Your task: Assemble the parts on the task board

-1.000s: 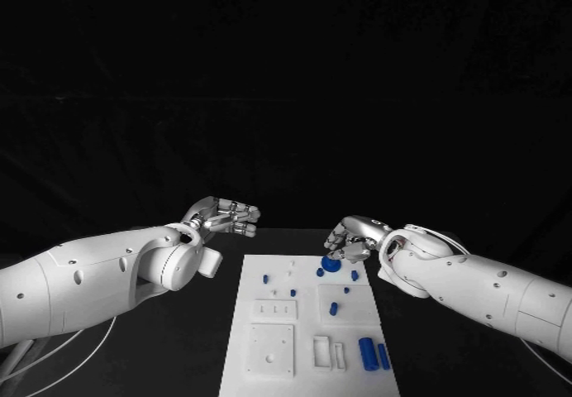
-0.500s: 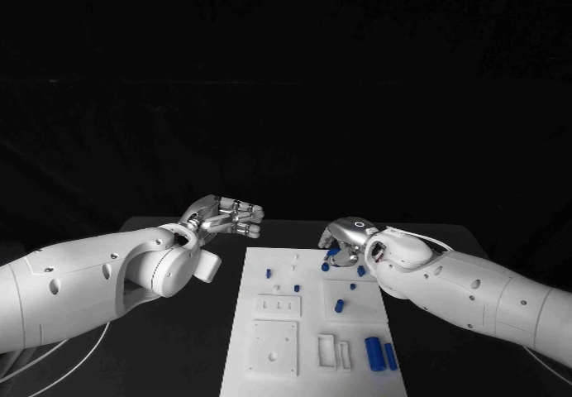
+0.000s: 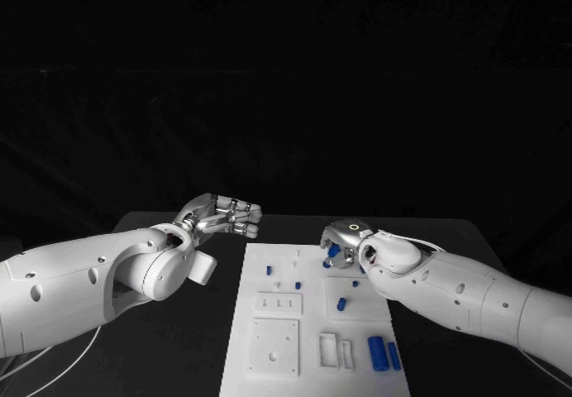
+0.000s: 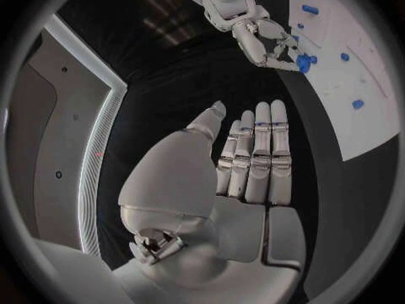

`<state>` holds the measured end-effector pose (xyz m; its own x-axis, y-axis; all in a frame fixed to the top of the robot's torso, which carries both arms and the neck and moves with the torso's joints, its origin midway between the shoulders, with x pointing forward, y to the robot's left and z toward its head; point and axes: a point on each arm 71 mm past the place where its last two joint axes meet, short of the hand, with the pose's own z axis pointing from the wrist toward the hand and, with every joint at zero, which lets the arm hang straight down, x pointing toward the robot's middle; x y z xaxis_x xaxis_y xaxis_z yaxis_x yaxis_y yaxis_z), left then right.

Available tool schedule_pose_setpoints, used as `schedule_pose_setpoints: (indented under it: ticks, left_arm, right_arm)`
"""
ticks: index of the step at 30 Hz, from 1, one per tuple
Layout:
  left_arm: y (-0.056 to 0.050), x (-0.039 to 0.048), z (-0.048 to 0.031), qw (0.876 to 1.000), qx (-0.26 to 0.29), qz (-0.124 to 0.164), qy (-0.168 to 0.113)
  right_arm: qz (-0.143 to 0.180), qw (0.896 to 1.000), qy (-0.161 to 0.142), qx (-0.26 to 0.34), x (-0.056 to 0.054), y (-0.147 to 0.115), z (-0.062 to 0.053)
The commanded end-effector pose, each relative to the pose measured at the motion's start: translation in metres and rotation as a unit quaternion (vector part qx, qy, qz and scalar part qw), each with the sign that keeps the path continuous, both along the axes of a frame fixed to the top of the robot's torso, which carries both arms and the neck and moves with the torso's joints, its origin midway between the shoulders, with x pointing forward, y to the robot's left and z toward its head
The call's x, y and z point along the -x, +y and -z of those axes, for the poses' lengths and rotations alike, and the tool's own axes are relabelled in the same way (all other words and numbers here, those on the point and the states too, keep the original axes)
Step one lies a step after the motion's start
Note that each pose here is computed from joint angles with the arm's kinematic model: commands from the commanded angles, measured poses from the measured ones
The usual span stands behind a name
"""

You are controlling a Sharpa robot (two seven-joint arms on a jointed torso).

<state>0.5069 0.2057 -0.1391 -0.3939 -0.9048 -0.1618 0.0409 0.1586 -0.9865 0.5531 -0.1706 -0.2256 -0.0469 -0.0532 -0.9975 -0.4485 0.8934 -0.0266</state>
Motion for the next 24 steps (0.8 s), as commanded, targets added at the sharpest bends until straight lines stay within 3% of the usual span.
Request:
schedule_pose_setpoints:
  ticks: [1,24]
  left_arm:
    - [-0.003,0.0015,-0.0043,1.0,-0.003,0.012,-0.008]
    - [-0.002,0.0017,-0.014,1.0,-0.008,0.012,-0.017]
  right_arm:
    - [0.004,1.0,0.0,0.023,0.0,0.0,0.004]
    - [-0.005,0.999,0.026,0.036,0.002,-0.002,0.015]
